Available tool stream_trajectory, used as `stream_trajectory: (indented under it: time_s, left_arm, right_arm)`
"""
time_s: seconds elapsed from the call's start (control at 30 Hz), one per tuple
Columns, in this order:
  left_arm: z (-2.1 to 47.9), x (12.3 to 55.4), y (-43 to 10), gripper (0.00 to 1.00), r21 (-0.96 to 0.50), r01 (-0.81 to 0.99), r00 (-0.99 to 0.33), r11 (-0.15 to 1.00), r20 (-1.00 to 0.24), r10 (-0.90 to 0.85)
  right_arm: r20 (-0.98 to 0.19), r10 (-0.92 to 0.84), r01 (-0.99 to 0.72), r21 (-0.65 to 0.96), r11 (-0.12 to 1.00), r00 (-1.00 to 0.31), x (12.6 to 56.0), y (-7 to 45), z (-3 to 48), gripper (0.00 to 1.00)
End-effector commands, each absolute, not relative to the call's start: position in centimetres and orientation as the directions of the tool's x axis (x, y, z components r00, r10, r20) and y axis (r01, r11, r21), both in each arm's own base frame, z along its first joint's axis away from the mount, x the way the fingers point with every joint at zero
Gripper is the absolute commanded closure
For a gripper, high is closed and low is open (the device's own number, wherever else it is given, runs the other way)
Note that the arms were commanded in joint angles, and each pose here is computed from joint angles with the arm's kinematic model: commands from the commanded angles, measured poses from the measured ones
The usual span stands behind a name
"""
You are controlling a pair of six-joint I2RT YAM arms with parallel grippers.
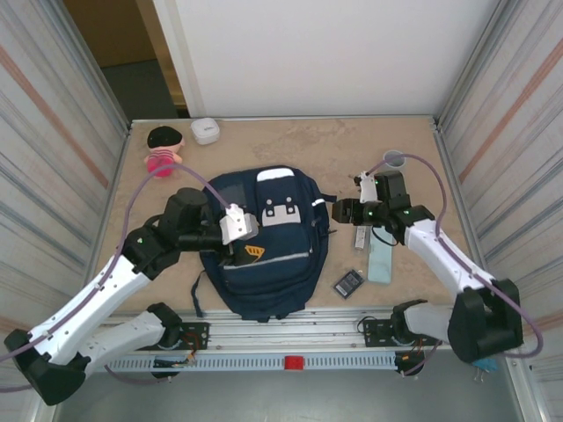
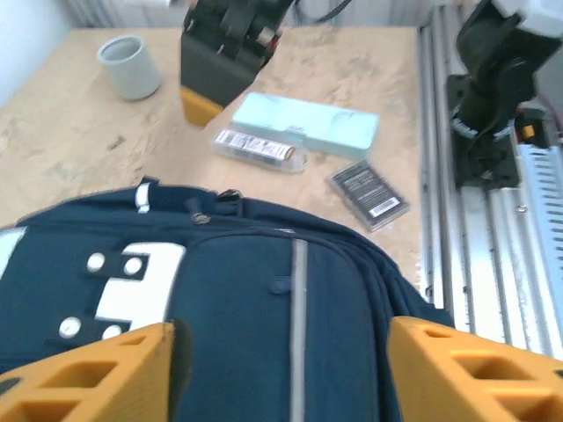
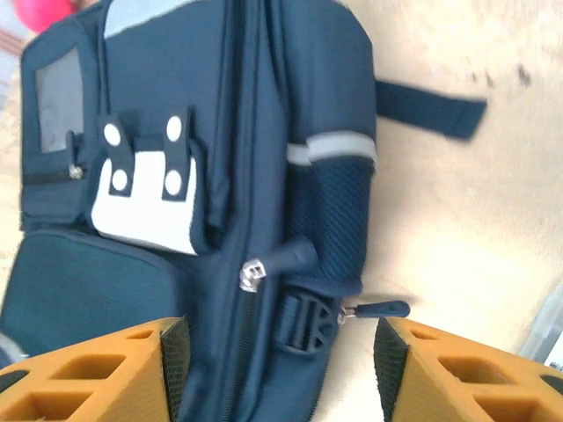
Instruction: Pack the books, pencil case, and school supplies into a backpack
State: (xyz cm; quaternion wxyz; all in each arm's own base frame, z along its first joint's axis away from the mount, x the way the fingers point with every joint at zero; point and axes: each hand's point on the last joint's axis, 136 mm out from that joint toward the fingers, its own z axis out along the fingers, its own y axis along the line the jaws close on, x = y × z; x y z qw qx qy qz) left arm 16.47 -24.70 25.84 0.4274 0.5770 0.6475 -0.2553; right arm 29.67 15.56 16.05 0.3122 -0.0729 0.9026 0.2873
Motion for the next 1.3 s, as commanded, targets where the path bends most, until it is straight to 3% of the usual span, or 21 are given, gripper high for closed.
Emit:
stream_trajectory:
  time_s: [0.0, 0.2, 0.4, 0.63, 0.7, 0.77, 0.87, 1.0, 1.27]
  left_arm:
    - [22.4, 17.4, -24.8, 0.29, 0.288, 0.936, 0.088, 0.201, -0.746, 0.66]
    - [17.1, 16.2, -28.4, 0.18, 0.332, 0.941, 0.163, 0.068, -0.619, 0.768]
    - [13.0, 18.4, -30.2, 0.14, 0.368, 0.917, 0.089, 0.155, -0.567, 0.819]
    - [9.8, 20.1, -30.3, 0.16, 0.39, 0.896, 0.028, 0.214, -0.529, 0.848]
    - [8.9, 20.4, -30.2, 0.3, 0.39, 0.893, 0.012, 0.226, -0.522, 0.853]
    - [8.9, 20.1, -30.2, 0.59, 0.379, 0.9, 0.021, 0.217, -0.533, 0.846]
    - [11.4, 19.0, -30.3, 0.88, 0.33, 0.926, 0.069, 0.184, -0.626, 0.777]
    - [15.5, 16.6, -29.2, 1.0, 0.296, 0.953, 0.187, 0.072, -0.755, 0.629]
    - [17.3, 15.7, -25.7, 1.0, 0.383, 0.923, 0.329, -0.027, -0.753, 0.57]
  right_arm:
    - [-0.702, -0.082, -0.458, 0.367, 0.81, -0.707, 27.9, 15.6, 17.0, 0.41]
    - [-0.786, -0.244, -0.646, 0.242, 0.724, -0.568, 25.4, 16.6, 17.9, 0.4]
    - [-0.808, -0.264, -0.684, 0.219, 0.696, -0.527, 25.0, 17.0, 17.8, 0.41]
    - [-0.814, -0.265, -0.689, 0.212, 0.693, -0.517, 25.1, 17.2, 17.9, 0.4]
    - [-0.818, -0.26, -0.689, 0.21, 0.694, -0.512, 25.2, 17.2, 17.9, 0.4]
    - [-0.824, -0.258, -0.693, 0.208, 0.69, -0.504, 25.4, 17.3, 18.1, 0.4]
    - [-0.837, -0.315, -0.781, 0.196, 0.593, -0.449, 24.5, 18.6, 18.1, 0.37]
    - [-0.842, -0.4, -0.869, 0.148, 0.472, -0.361, 24.6, 19.8, 17.1, 0.33]
    - [-0.787, -0.585, -0.971, 0.071, 0.229, -0.196, 26.0, 21.9, 13.1, 0.31]
